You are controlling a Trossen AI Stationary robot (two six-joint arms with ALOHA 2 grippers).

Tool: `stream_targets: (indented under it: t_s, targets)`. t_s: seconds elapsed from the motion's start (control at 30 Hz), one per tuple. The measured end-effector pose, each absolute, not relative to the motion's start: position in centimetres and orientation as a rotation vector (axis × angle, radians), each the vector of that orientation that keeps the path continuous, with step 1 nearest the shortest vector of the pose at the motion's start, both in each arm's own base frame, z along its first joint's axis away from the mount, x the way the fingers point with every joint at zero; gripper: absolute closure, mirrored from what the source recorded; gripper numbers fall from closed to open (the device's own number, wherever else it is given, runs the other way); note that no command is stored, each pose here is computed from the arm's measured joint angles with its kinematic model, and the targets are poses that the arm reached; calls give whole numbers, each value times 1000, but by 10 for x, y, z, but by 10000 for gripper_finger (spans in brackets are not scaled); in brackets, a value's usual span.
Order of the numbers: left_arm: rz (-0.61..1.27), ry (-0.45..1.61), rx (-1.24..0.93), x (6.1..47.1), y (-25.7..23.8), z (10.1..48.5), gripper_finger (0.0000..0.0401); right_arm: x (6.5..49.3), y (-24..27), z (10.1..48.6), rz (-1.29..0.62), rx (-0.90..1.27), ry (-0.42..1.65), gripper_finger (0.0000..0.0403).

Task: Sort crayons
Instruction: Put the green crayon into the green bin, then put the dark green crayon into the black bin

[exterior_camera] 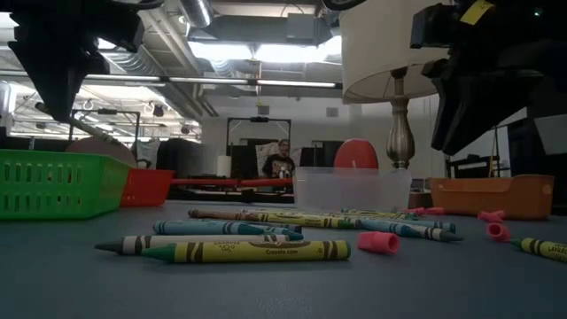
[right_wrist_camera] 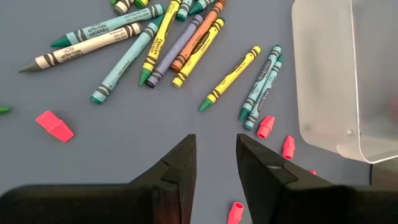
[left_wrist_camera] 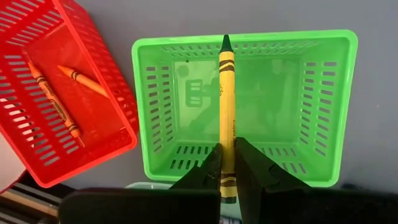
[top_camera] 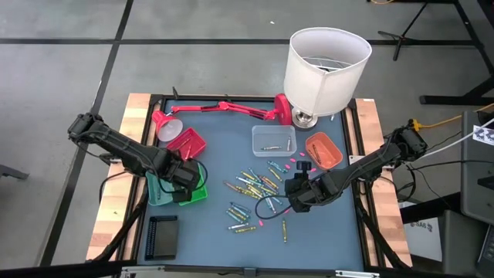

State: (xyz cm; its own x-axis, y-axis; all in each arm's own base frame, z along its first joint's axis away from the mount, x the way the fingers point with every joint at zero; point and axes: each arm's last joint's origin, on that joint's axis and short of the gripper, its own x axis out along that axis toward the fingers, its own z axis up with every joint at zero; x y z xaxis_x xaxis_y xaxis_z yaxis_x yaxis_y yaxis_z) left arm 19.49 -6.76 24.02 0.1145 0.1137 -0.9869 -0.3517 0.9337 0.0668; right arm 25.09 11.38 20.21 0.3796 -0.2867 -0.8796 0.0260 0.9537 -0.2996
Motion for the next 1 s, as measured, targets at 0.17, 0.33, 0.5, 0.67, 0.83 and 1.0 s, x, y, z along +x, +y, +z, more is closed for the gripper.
stream_targets:
  t_s: [0.17,0.33,0.5,0.67,0.83,1.0]
  targets:
    - [345,1418,-203,195,-68,240,387,251,114,202,-202,-253,1168,292]
    - [345,1418,-203,195,-68,240,345,251,114,202,-202,-253,1168,292]
    - [340,1408,-209,196,-68,240,298,251,114,202,-202,-253,1168,292]
    - [329,1381,-220,199,-69,241,272,251,114,202,-202,-253,1168,292]
    - [311,1330,-241,204,-71,241,264,251,114,202,-202,-253,1168,292]
    - [313,1179,-253,216,-73,245,264,251,114,202,-202,-253,1168,292]
